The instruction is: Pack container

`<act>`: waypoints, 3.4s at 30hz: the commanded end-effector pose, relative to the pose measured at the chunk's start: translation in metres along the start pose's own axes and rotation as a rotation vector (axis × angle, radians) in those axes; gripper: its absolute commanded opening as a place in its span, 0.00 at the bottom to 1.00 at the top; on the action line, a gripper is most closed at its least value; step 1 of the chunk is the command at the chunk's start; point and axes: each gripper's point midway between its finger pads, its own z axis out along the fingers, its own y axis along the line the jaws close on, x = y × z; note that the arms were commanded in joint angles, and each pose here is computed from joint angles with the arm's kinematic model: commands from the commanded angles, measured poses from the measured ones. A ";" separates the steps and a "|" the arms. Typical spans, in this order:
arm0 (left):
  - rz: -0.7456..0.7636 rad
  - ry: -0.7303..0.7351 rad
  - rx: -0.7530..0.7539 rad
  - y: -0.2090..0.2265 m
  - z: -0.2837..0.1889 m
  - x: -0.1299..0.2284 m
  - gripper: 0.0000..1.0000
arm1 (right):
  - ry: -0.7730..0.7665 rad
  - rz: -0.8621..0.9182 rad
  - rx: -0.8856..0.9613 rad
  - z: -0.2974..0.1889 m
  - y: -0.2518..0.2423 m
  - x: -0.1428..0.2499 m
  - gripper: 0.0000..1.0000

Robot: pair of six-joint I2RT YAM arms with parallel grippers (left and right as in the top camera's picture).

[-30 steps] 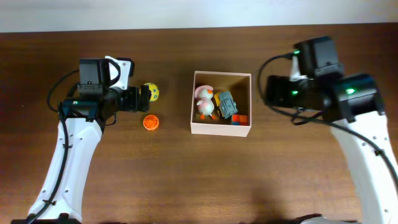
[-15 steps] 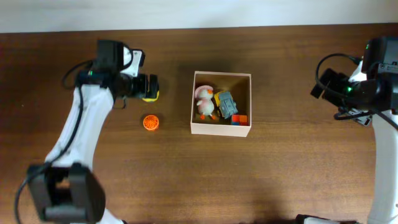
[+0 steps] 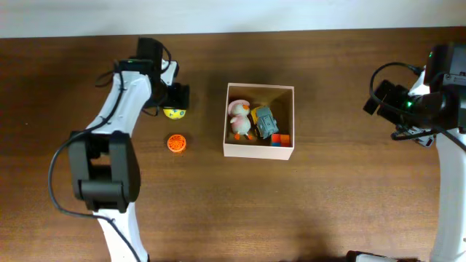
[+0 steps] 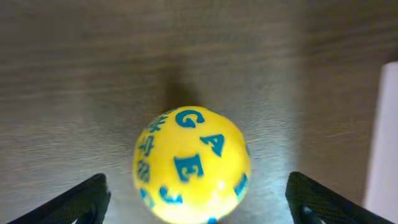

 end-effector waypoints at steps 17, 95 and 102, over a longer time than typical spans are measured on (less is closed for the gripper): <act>0.040 0.055 -0.065 -0.011 -0.013 -0.001 0.18 | -0.003 0.016 -0.010 -0.001 0.000 -0.002 0.99; 0.000 0.228 -0.023 -0.031 -0.032 0.074 0.91 | -0.003 0.016 -0.010 -0.001 0.000 -0.002 0.99; -0.002 0.257 -0.031 -0.025 0.000 0.098 0.74 | -0.003 0.016 -0.010 -0.001 0.000 -0.002 0.99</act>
